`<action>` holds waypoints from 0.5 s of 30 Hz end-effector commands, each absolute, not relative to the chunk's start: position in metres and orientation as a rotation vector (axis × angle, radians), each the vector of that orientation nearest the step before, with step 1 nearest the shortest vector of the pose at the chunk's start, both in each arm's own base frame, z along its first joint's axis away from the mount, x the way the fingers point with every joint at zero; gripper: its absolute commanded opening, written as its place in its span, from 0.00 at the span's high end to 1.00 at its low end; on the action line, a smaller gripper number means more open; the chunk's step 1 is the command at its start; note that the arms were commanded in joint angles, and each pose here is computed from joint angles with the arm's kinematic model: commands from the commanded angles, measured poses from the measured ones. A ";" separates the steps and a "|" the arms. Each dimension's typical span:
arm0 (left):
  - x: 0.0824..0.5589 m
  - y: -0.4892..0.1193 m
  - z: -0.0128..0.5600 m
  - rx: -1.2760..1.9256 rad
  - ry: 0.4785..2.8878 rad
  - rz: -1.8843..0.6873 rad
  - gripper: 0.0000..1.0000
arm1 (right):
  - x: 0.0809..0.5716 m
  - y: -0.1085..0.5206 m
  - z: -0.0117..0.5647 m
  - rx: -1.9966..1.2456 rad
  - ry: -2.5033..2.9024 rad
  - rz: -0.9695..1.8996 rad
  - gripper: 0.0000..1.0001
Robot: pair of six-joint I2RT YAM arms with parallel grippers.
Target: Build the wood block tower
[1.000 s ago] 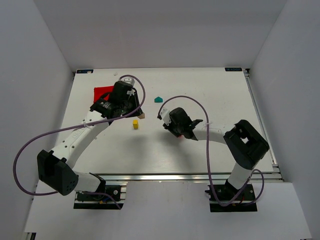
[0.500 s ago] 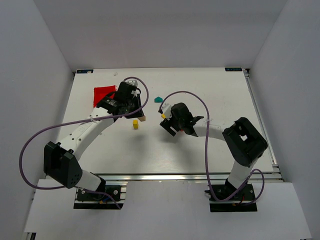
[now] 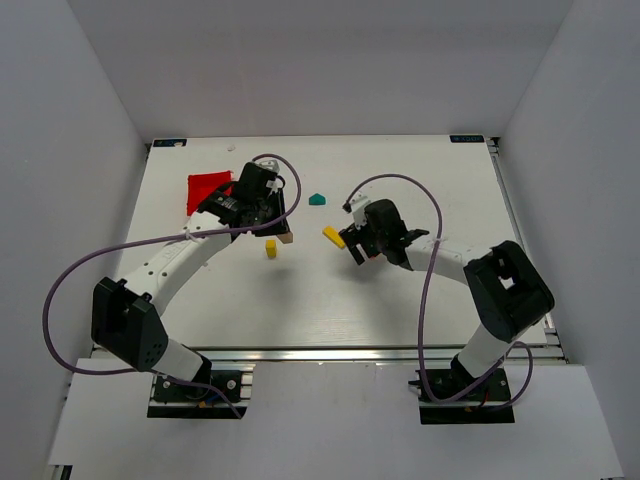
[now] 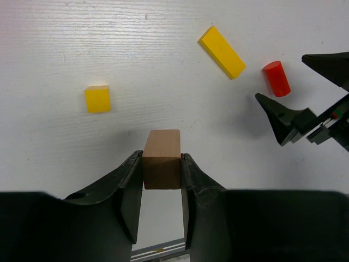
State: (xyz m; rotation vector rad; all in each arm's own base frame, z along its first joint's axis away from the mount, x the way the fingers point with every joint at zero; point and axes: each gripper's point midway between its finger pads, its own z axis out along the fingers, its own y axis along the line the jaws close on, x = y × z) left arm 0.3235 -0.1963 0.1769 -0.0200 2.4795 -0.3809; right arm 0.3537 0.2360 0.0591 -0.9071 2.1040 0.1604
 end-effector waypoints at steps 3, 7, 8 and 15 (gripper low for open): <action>0.330 -0.205 0.195 0.007 2.432 -0.429 1.00 | 0.348 0.209 0.036 -0.778 2.251 0.191 0.14; 0.330 -0.207 0.195 0.014 2.433 -0.435 1.00 | 0.349 0.211 0.039 -0.771 2.259 0.270 0.14; 0.331 -0.206 0.194 0.010 2.437 -0.430 1.00 | 0.346 0.220 0.038 -0.792 2.260 0.344 0.14; 0.331 -0.205 0.193 0.018 2.441 -0.420 1.00 | 0.348 0.220 0.040 -0.759 2.273 0.393 0.14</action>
